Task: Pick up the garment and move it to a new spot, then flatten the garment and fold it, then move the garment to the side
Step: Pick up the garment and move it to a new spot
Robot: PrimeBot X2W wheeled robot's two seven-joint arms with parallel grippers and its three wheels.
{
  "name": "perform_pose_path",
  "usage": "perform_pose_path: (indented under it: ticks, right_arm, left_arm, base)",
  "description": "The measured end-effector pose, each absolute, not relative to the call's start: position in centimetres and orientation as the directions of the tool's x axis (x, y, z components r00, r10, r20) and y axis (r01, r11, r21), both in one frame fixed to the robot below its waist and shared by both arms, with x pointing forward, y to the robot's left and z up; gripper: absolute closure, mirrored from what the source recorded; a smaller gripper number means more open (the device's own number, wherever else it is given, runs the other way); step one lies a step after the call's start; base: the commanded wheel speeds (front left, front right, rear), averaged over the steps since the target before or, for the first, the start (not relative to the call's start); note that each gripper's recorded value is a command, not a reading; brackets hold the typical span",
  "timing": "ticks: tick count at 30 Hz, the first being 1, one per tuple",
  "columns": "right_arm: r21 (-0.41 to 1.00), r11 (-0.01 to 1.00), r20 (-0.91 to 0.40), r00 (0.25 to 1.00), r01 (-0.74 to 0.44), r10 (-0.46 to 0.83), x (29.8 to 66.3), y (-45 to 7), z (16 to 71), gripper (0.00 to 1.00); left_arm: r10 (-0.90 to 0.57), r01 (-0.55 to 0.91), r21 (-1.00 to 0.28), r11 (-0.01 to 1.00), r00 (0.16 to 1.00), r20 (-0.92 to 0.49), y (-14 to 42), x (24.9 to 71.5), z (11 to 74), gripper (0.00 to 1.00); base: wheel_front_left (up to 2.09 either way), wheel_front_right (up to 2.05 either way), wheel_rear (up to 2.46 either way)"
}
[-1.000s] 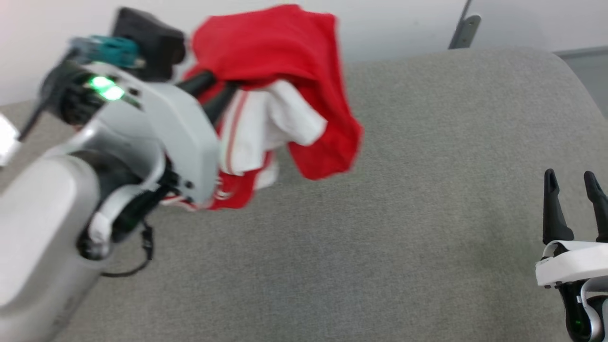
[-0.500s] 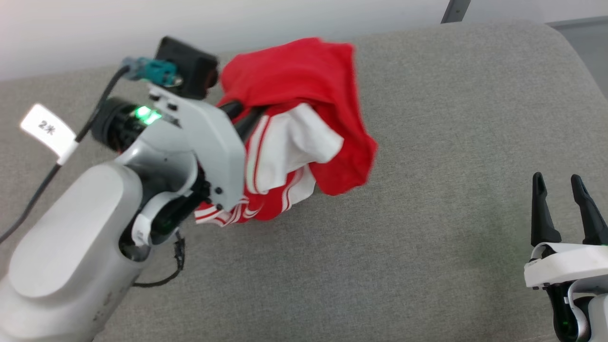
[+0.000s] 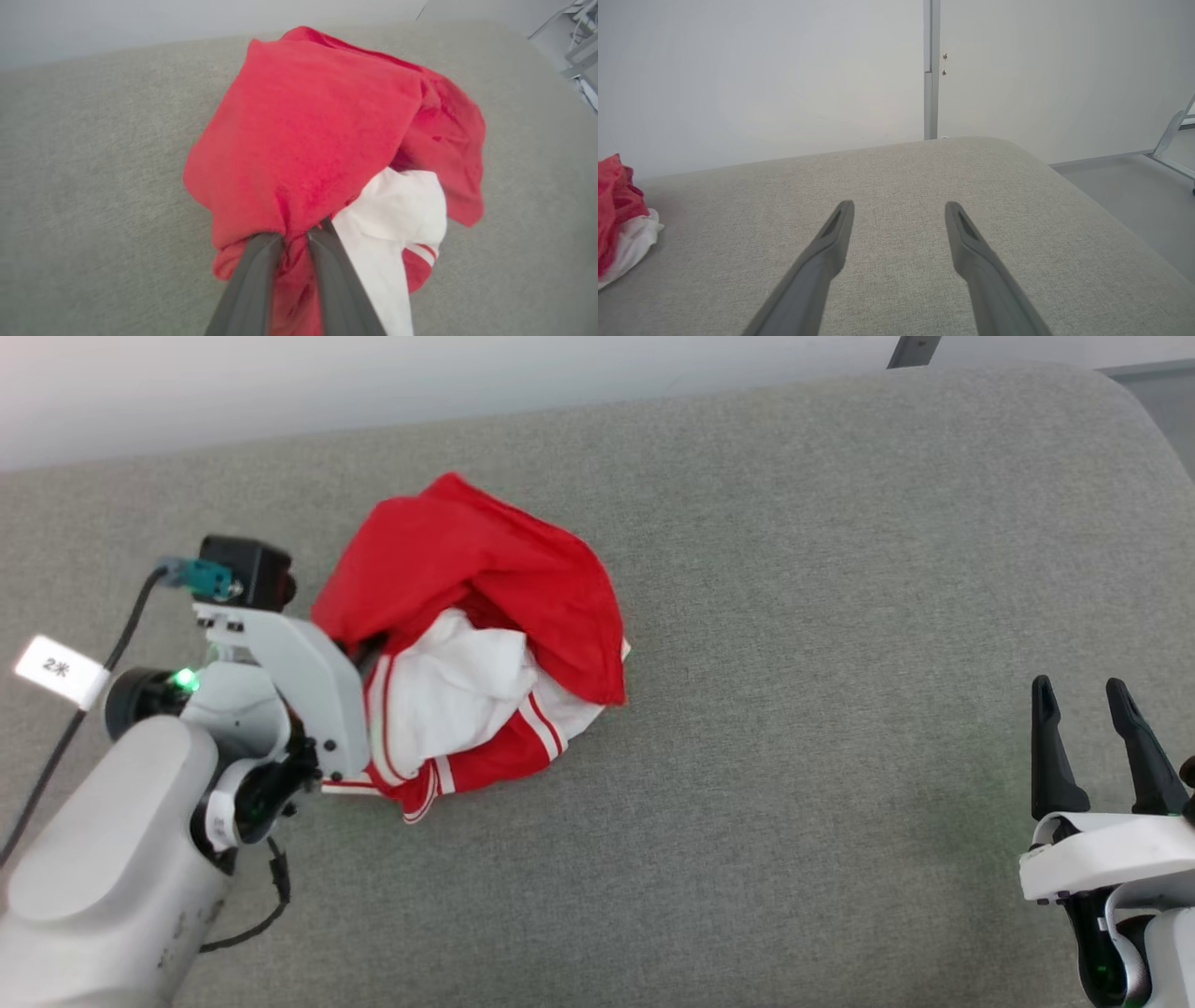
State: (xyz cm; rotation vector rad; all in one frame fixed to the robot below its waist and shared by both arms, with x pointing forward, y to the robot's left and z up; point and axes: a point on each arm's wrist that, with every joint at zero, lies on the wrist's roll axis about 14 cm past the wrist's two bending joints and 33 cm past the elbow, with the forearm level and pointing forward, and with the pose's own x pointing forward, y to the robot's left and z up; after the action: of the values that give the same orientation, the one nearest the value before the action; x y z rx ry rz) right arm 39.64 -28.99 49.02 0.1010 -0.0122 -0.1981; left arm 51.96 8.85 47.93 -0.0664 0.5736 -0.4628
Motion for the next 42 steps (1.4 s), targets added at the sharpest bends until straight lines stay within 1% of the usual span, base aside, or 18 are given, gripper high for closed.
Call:
perform_pose_path:
  ticks: [9,20,23,24,25,29,33,38,42]
  right_arm:
    - [0.095,0.982,0.003,0.986,0.163,-0.164,40.5,-28.1,49.0,0.00]
    - [0.090,0.987,0.023,0.990,0.134,-0.136,40.9,-27.5,49.7,0.00]
    - [0.087,0.988,0.029,0.991,0.126,-0.129,40.9,-27.3,50.0,0.00]
    - [0.086,0.989,0.032,0.992,0.122,-0.125,40.9,-27.3,50.1,0.00]
    - [0.085,0.989,0.036,0.992,0.118,-0.122,40.9,-27.2,50.3,0.00]
    - [0.080,0.992,0.053,0.993,0.102,-0.106,40.7,-26.9,51.1,0.00]
    - [0.077,0.993,0.072,0.993,0.085,-0.091,40.2,-26.6,51.8,0.00]
    - [0.080,0.995,0.093,0.994,0.054,-0.061,39.5,-25.8,52.8,0.00]
    - [0.082,0.996,0.111,0.993,0.029,-0.038,38.8,-25.2,53.4,0.00]
  left_arm:
    - [-0.336,0.327,-0.131,0.936,0.718,-0.609,12.1,51.6,43.5,1.00]
    - [-0.302,0.293,-0.128,0.947,0.687,-0.661,13.2,51.1,41.3,1.00]
    - [-0.303,0.293,-0.131,0.947,0.684,-0.663,13.3,51.0,41.3,0.53]
    - [-0.298,0.286,-0.130,0.949,0.687,-0.662,13.5,51.0,41.4,0.20]
    - [-0.299,0.287,-0.131,0.949,0.687,-0.662,13.5,50.8,41.5,0.00]
    - [-0.293,0.282,-0.124,0.951,0.706,-0.644,14.1,50.6,42.6,0.00]
    - [-0.292,0.290,-0.100,0.952,0.754,-0.588,14.9,50.7,44.8,0.00]
    - [-0.294,0.297,-0.070,0.952,0.829,-0.475,15.9,50.4,48.3,0.00]
    - [-0.287,0.292,-0.041,0.956,0.892,-0.350,17.2,49.6,51.5,0.00]
  base:
    - [0.00,0.00,0.00]
    - [0.00,0.00,0.00]
    - [0.00,0.00,0.00]
    - [0.00,0.00,0.00]
    - [0.00,0.00,0.00]
    - [0.00,0.00,0.00]
    - [0.00,0.00,0.00]
    - [0.00,0.00,0.00]
    - [0.00,0.00,0.00]
